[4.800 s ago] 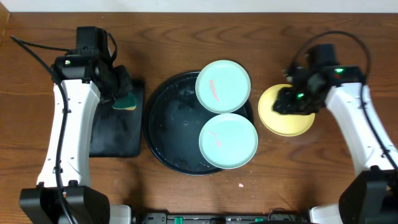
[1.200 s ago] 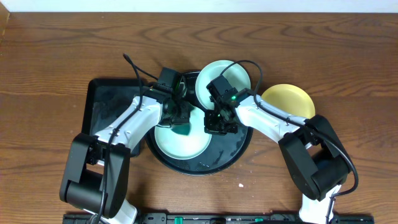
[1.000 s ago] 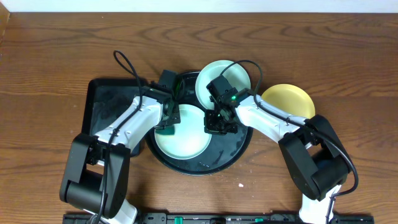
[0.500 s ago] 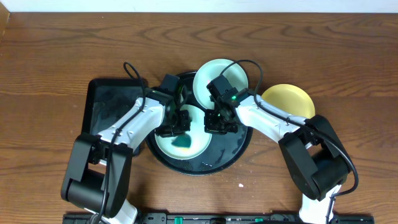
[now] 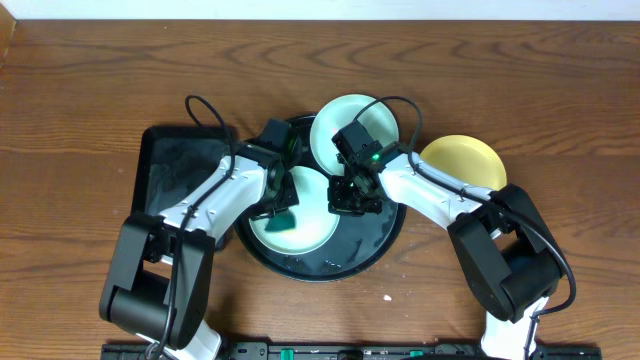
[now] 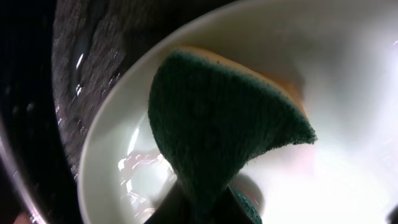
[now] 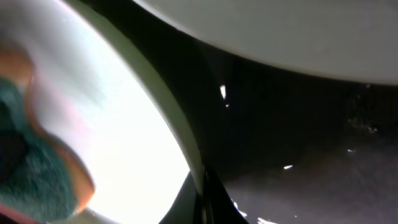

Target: Clean dirty plates on tray and stack at the side

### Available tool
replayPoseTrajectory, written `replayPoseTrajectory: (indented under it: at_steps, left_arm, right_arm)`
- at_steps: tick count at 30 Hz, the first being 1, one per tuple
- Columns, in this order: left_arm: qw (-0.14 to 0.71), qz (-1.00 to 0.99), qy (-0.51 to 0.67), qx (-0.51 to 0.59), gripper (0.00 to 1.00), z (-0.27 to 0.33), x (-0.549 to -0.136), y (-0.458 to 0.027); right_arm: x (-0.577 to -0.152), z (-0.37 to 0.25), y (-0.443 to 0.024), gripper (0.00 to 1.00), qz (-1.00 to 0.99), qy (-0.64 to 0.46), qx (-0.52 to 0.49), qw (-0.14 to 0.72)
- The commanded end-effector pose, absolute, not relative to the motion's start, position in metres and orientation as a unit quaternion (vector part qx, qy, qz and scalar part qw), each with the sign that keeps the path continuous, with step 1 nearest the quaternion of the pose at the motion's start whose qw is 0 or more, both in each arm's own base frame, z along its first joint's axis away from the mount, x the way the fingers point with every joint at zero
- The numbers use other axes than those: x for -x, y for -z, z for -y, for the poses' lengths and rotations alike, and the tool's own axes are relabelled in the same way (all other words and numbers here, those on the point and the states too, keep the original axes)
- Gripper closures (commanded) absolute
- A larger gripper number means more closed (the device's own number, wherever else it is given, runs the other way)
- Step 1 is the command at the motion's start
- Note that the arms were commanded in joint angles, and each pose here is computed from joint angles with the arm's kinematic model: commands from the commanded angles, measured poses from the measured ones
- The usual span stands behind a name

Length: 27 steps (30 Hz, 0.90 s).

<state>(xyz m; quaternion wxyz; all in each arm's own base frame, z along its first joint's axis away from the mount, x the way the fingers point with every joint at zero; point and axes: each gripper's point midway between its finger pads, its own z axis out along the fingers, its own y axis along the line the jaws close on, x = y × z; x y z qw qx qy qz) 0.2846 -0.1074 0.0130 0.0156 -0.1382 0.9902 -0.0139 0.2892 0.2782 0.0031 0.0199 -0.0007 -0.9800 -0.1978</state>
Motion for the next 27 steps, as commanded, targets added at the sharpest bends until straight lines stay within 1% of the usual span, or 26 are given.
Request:
replayPoseTrajectory:
  at_steps: [1, 2, 5, 11, 14, 19, 21, 24, 27]
  left_arm:
    - [-0.058, -0.991, 0.100, 0.068, 0.93, 0.136, -0.258, -0.013]
    - [-0.065, -0.987, 0.139, 0.039, 0.93, 0.149, -0.256, -0.017]
    - [-0.051, -0.985, 0.167, 0.017, 0.93, 0.159, -0.263, -0.019]
    - [0.050, -0.980, 0.192, 0.015, 0.93, 0.165, -0.315, -0.028]
    - [0.085, -0.983, 0.160, 0.043, 0.93, 0.142, -0.339, -0.047]
    - [0.141, -0.975, 0.137, 0.099, 0.93, 0.093, -0.363, -0.102]
    - [0.155, -0.971, 0.135, 0.125, 0.93, 0.072, -0.361, -0.122]
    - [0.174, -0.962, 0.130, 0.165, 0.93, 0.039, -0.353, -0.145]
    - [0.195, -0.955, 0.103, 0.197, 0.92, 0.003, -0.342, -0.162]
  right_arm:
    - [-0.292, -0.273, 0.005, 0.99, 0.982, 0.185, 0.005, 0.022]
    - [-0.292, -0.273, 0.005, 0.99, 0.982, 0.185, 0.005, 0.022]
    - [-0.292, -0.273, 0.004, 0.99, 0.982, 0.187, 0.005, 0.023]
    - [-0.292, -0.273, 0.004, 0.99, 0.982, 0.187, 0.003, 0.022]
    - [-0.292, -0.273, 0.004, 0.99, 0.982, 0.186, 0.001, 0.023]
    - [-0.293, -0.274, 0.003, 0.99, 0.982, 0.188, -0.003, 0.020]
    - [-0.295, -0.276, 0.000, 0.99, 0.981, 0.191, -0.012, 0.014]
    - [-0.300, -0.286, -0.011, 0.99, 0.976, 0.207, -0.061, 0.001]
    - [-0.311, -0.292, -0.031, 0.99, 0.975, 0.188, -0.116, -0.042]
